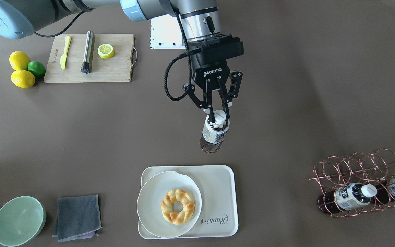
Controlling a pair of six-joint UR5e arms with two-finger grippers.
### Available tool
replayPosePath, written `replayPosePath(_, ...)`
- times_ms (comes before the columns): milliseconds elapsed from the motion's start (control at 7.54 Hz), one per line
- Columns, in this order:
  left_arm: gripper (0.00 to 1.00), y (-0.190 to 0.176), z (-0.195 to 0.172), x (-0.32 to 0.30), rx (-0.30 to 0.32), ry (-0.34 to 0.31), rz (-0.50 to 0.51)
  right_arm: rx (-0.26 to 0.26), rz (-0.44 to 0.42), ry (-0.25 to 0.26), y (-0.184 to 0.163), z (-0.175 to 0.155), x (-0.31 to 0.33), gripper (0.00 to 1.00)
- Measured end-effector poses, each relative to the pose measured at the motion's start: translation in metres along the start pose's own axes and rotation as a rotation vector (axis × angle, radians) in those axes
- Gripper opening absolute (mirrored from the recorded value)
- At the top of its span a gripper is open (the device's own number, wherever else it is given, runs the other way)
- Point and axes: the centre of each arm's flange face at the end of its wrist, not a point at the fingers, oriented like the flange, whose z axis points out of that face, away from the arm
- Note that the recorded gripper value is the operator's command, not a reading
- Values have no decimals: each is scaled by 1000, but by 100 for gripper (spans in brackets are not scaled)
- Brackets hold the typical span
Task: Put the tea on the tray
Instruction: 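Lift the tea bottle with the right gripper and move it over the tray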
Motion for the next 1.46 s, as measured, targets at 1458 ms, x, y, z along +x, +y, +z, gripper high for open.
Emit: replayPosePath(1458,98,8,1,-1,-4,-6,-5,26,51,59,-35,167,15,0)
